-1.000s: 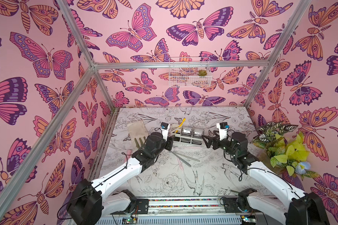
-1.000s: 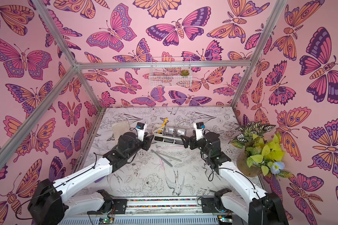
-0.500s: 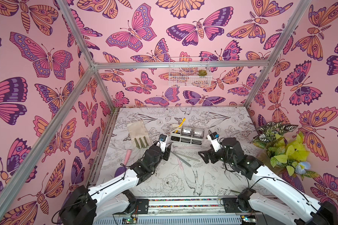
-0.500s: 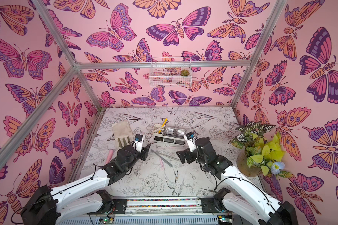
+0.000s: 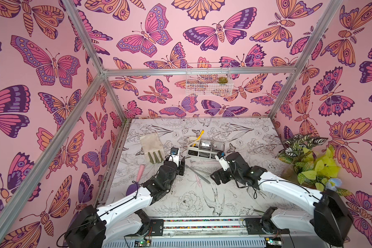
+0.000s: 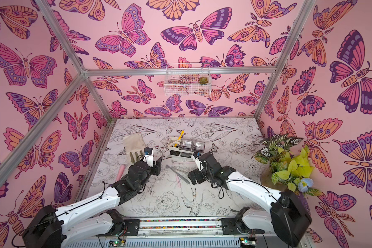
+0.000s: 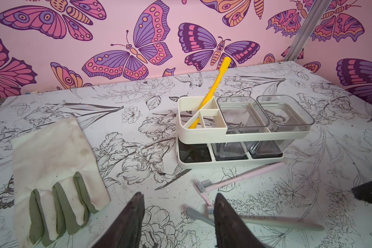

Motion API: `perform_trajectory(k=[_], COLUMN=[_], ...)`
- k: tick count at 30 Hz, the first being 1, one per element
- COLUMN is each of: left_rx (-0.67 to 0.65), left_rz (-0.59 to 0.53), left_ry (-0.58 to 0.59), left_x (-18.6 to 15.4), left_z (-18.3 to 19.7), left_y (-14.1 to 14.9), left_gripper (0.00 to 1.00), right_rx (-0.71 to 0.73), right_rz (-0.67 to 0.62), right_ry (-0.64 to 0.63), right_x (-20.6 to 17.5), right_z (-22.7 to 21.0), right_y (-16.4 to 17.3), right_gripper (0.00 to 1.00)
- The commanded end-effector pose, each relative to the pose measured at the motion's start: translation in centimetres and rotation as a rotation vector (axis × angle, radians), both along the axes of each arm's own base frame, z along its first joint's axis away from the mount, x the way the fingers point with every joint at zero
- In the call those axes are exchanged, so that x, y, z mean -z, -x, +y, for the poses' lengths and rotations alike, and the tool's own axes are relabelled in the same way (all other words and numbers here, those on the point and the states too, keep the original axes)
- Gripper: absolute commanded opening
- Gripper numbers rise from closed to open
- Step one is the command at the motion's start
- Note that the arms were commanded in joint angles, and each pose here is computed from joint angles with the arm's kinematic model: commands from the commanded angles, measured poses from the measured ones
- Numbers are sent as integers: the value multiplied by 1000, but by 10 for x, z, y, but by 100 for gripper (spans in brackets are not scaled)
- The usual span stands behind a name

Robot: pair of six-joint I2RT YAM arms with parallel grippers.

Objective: Place the toothbrush into the toothbrush holder
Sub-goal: Pick up the toothbrush from the center of the board.

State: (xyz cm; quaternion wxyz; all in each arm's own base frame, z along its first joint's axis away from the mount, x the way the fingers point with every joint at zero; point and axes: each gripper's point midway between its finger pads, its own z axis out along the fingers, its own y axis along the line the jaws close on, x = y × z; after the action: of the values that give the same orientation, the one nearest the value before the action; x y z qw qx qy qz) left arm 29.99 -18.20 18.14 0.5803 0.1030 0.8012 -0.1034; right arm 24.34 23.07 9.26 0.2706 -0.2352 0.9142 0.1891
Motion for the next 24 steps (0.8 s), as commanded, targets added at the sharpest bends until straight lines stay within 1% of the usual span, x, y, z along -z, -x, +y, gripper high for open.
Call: perform_trajectory(k=[1, 4, 8, 10, 14, 17, 20, 24], left_rx=[-32, -35, -35, -35, -26, -26, -35, -39], left_rz=[3, 7, 12, 17, 26, 31, 35, 38], left_ry=[7, 5, 6, 5, 8, 7, 3, 13], left_x=[5, 6, 7, 8, 8, 8, 9, 8], left_z=[5, 6, 5, 5, 2, 2, 3, 3], left_y=[0, 0, -1, -1, -1, -2, -2, -1], left_gripper=[54, 54, 55, 55, 55, 55, 55, 55], right_rx=[-40, -69, -45, -26, -27, -17, 14, 21], right_rz=[41, 12, -19, -8, 25, 27, 20, 17], right_ry=[-36, -42, -38, -13, 28, 38, 72, 113], right_x=[5, 8, 5, 8, 16, 20, 23, 27], right_z=[25, 38, 42, 41, 44, 44, 39, 35], right_y=[-6, -8, -18, -23, -27, -30, -34, -31], right_gripper=[99, 100, 99, 100, 95, 93, 87, 86])
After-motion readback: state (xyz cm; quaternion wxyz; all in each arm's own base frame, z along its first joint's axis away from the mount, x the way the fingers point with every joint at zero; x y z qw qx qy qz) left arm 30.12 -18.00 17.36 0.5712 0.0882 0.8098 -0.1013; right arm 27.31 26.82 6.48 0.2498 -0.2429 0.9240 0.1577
